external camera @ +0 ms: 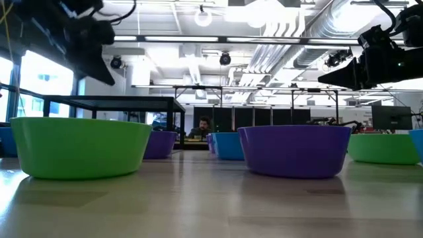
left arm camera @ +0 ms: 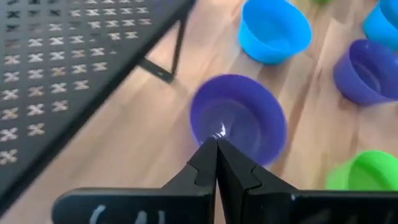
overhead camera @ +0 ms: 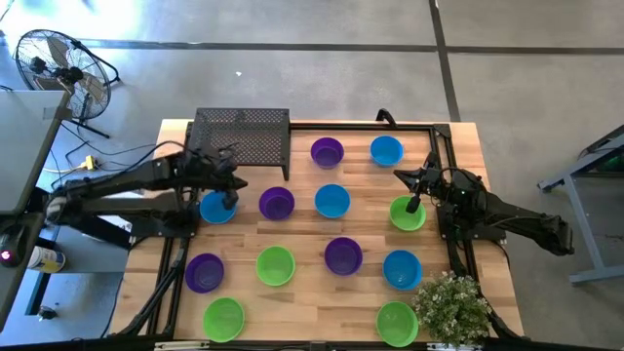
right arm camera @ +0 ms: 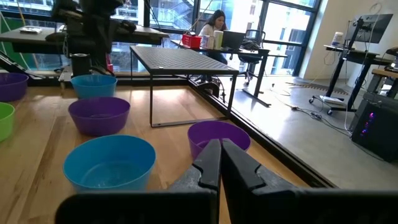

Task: Pick & Place Mini bowls
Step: Put the blue bowl on the shelf

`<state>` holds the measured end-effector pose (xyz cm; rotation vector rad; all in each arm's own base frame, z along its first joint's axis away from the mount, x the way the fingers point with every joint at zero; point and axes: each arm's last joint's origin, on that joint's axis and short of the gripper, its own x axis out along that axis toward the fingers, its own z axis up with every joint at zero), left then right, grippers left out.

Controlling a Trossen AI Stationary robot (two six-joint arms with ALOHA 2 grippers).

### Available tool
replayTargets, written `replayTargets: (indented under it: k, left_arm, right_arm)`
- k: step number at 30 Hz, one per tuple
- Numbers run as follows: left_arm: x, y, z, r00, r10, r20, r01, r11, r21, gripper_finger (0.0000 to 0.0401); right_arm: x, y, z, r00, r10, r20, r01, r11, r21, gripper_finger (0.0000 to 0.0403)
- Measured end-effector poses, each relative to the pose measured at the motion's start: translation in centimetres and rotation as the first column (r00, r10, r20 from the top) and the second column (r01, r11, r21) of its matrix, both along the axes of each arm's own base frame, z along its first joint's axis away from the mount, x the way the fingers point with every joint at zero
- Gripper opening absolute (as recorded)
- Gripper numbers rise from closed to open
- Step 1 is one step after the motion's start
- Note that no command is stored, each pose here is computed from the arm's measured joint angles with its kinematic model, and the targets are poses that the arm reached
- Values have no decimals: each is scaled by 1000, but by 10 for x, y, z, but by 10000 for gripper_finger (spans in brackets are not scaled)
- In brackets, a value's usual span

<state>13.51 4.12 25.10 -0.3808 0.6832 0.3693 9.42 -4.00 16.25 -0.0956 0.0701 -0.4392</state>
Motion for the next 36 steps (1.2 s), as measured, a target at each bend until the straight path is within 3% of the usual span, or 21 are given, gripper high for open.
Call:
replayTargets:
  k: [7,14,22,28,36]
  left_arm:
    - [23,-27,16,966,9,-258,-37,994,-105,10]
    - [38,-51,4,878,46,-477,-154,970,-189,82]
    - [46,-58,-19,876,21,-482,-123,976,-180,129]
    - [29,-45,-38,811,88,-578,-213,965,-152,147]
    - [31,-45,-63,795,80,-601,-217,963,-158,180]
  right_arm:
    - [0,0,0,1000,0,0,0,1000,0,0]
    - [0,0,0,1000,0,1,0,1000,0,0]
    - [0,0,0,1000,0,2,0,1000,-1,0]
    - [0,0,0,1000,0,3,0,1000,-1,0]
    - [0,0,0,1000,0,4,0,1000,-2,0]
